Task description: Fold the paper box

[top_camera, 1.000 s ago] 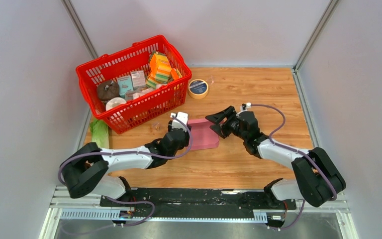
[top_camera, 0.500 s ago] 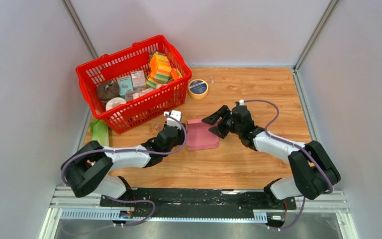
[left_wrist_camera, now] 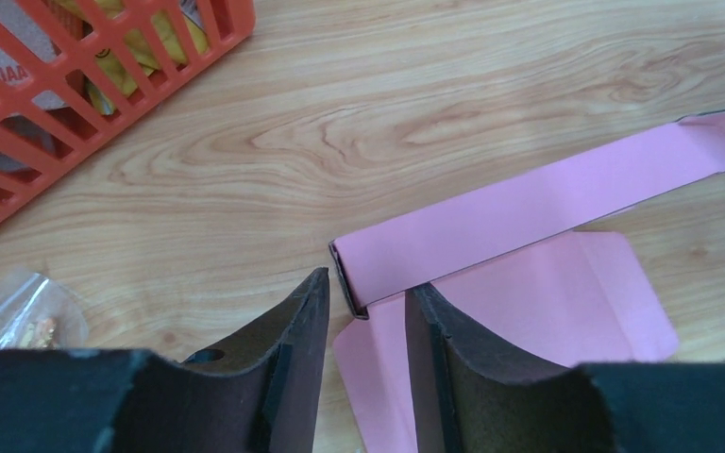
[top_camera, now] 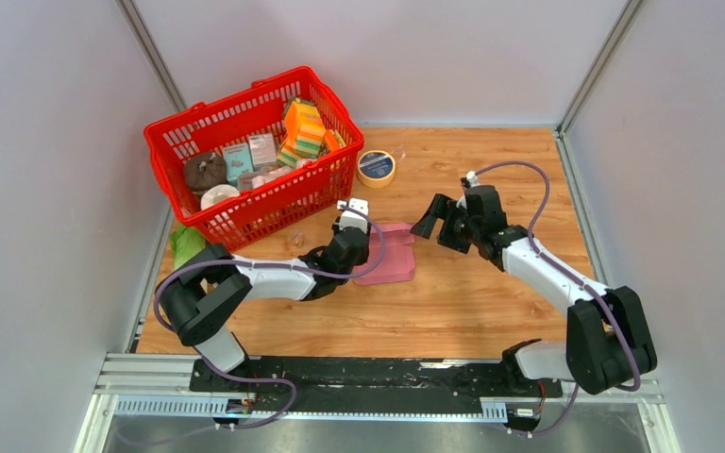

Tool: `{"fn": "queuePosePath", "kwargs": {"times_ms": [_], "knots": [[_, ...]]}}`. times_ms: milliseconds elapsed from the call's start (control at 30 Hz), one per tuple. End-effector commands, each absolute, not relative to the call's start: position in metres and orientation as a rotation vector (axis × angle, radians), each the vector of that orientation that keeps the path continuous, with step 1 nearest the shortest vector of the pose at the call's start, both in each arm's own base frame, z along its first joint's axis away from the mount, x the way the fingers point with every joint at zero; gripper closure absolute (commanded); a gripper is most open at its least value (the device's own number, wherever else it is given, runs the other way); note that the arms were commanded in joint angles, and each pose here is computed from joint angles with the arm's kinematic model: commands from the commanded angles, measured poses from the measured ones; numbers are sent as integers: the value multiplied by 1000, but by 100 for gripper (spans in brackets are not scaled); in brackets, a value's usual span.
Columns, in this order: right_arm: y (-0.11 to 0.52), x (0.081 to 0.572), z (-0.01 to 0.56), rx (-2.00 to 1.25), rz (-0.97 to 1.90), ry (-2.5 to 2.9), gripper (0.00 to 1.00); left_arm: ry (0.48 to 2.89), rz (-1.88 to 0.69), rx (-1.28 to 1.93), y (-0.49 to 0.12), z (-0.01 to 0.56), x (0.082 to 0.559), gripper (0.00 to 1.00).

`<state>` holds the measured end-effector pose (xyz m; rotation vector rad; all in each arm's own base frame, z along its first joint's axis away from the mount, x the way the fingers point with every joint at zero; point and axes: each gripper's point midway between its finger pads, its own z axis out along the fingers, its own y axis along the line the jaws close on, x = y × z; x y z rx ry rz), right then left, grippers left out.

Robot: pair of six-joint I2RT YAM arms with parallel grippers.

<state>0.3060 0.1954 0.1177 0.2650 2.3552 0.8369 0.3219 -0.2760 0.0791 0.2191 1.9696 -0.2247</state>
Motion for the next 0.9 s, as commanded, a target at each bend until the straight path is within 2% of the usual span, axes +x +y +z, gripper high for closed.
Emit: {"fn": "queuePosePath", "kwargs": {"times_ms": [0,133,233,267,400,633,867], "knots": [[190,318,137,48,769,2331,14,1940,-142,215,-274,87,329,57],[199,318,145,-23,800,2308,15,1942,-140,237,-274,84,327,57],[209,313,145,-62,816,2315,15,1946,-141,250,-274,80,326,54],[212,312,145,-65,824,2316,15,1947,-141,255,-274,78,325,50],[223,312,150,-91,838,2319,15,1935,-140,260,-279,79,330,50],[234,318,154,-76,887,2328,18,1935,-85,273,-280,69,337,67],[239,328,145,-69,864,2389,32,1938,-1,291,-276,68,344,75]]}}
